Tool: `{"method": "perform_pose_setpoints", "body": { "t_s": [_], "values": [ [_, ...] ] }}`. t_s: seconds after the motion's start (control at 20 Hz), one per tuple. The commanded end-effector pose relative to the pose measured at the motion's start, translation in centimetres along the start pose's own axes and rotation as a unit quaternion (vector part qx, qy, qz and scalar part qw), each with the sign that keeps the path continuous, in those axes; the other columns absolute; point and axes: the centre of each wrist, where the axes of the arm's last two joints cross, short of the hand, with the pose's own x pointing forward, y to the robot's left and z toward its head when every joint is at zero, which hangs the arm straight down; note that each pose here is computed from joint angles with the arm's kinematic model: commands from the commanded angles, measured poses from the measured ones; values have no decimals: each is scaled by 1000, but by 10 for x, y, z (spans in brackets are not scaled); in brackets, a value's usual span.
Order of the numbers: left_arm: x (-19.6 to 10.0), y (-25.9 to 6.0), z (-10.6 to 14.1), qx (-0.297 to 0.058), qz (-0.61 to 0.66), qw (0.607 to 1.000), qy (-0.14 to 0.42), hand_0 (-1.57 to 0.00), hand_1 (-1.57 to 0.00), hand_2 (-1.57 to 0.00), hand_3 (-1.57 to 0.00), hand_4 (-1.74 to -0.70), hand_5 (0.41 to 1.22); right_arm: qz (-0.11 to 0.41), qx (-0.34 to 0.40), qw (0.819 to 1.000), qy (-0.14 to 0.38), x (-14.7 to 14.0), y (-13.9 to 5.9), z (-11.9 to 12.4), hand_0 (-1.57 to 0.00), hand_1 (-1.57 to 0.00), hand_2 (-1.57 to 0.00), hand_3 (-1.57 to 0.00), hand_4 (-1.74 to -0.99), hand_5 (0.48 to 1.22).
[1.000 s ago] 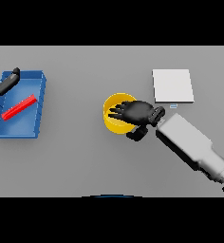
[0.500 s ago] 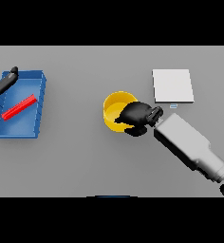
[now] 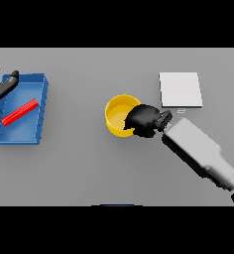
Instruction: Pick up the red beaker and tilt it to pour out 1 green nut into yellow bowl. Pick up the yellow bowl and place it on the metallic measuring scale.
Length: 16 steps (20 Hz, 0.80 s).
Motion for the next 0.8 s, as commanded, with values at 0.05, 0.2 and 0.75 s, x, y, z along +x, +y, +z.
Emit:
{"method": "perform_pose_setpoints", "body": {
  "t_s": [0.05,0.2,0.75],
  "values": [
    [-1,2,0,-1,2,1000,-2,1,1,1,1,-716,694,-6,-6,1000,-5,-3,-4,5,-1526,-1523,-1319,-1311,-1724,1209],
    [-2,1,1,3,5,1000,4,1,1,1,1,-719,696,-17,-15,1000,1,-9,-11,17,-1548,-1546,-1337,-1331,-1732,1215],
    [2,-3,6,0,-1,1000,0,1,1,1,1,-720,688,-20,-73,995,60,-20,-39,65,-1561,-1569,-1524,-1161,-1740,1220]
  ]
}}
